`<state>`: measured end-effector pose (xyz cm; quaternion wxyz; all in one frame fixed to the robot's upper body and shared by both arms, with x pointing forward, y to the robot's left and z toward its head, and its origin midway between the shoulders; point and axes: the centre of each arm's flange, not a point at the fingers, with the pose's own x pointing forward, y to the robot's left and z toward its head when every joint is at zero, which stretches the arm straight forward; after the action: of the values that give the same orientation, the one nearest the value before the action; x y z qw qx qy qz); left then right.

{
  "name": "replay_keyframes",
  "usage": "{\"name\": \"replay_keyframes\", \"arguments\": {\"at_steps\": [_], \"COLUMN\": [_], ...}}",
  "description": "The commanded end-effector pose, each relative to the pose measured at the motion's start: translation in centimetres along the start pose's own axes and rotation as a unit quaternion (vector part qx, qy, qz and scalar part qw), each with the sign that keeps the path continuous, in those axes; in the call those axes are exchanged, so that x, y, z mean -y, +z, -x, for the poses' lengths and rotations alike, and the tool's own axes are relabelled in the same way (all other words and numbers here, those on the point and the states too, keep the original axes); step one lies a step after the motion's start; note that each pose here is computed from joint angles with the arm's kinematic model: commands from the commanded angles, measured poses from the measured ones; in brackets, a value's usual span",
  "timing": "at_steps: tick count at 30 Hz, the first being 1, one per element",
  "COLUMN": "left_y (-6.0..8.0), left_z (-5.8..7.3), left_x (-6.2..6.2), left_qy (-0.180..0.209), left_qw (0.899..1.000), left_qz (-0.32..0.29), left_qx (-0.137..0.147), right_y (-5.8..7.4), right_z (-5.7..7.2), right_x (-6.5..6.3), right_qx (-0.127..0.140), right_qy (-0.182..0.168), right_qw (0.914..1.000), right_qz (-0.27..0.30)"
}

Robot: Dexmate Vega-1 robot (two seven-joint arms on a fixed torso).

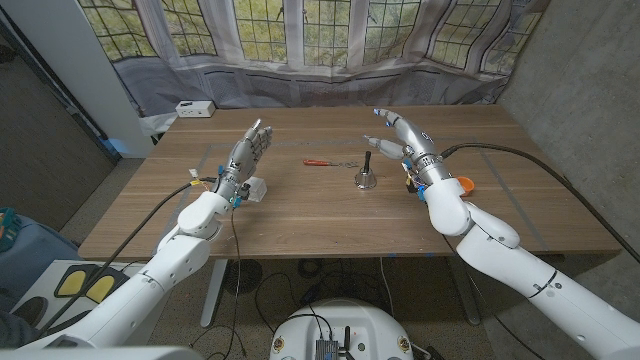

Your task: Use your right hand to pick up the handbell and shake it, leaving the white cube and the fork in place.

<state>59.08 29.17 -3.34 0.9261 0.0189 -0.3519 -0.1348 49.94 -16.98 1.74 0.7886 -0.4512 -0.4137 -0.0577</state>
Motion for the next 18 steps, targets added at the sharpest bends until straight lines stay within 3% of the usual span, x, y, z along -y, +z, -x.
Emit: {"name": "replay_keyframes", "arguments": {"at_steps": [1,18], "left_y": [0.2,-0.1], "left_z": [0.4,1.2], "left_x": [0.1,0.2], "left_qy": [-0.001,0.001], "left_qw": [1.0,1.0], "left_qz": [-0.001,0.006], "left_qx": [0.002,0.002], "right_y": [1.0,3.0], "right_z": [-0.6,-2.2], "right_x": [0.0,-0.1], "right_qx": [-0.005,-0.018], "right_qy": [0.016,0.071], "right_qw": [0.9979,0.9885], "right_qz": [0.062,0.132]}}
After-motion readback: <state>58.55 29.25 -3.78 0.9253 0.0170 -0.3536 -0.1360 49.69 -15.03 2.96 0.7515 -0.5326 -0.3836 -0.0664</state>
